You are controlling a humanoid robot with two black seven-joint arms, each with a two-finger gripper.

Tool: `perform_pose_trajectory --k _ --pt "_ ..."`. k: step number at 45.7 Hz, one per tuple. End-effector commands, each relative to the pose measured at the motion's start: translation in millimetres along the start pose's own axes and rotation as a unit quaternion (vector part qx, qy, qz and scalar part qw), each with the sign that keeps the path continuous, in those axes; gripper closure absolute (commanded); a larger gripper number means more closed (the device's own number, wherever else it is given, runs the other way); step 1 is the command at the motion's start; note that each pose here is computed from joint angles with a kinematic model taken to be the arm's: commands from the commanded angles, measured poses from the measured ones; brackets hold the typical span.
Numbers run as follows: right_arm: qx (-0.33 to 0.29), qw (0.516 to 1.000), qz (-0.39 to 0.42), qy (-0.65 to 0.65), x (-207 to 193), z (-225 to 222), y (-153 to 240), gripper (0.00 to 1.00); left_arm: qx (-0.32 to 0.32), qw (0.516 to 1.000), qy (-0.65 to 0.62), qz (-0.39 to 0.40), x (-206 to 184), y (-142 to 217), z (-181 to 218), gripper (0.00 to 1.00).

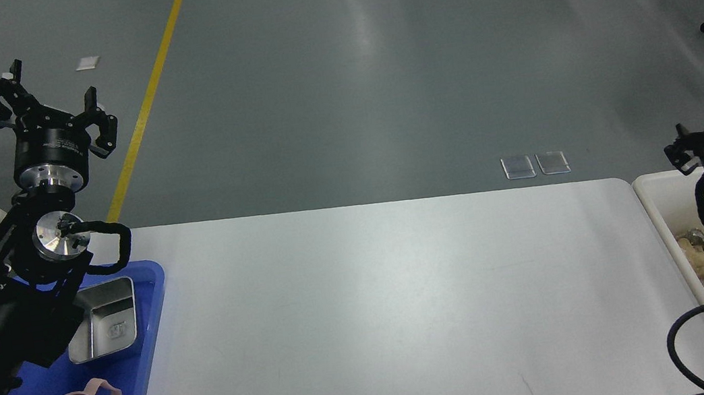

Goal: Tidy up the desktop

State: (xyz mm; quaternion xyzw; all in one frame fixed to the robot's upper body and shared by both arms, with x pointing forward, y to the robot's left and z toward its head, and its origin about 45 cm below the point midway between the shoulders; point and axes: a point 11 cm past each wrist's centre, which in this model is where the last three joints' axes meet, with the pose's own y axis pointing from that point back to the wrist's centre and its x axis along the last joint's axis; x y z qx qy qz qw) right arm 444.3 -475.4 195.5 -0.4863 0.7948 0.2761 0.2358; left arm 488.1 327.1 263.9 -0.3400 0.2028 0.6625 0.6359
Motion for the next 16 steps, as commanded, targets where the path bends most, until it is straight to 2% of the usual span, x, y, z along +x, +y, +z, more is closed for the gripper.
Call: perform_pose_trajectory --k 1,6,16 --pt "-0.012 0.997 -0.043 -0.069 -25.2 21.2 0.5 0.00 0.005 0.999 0.038 -0.018 -8.2 1.7 -9.9 0.04" --pt "-0.024 0.990 -0.094 -0.101 -46.8 45.4 5.3 0.00 0.012 0.998 0.054 -0.018 -11.4 3.8 -20.1 0.03" --pt "-0.038 0.983 -0.135 -0.119 -63.3 67.0 11.8 0.00 0.027 0.997 0.070 -0.034 -10.5 11.9 -35.3 0.03"
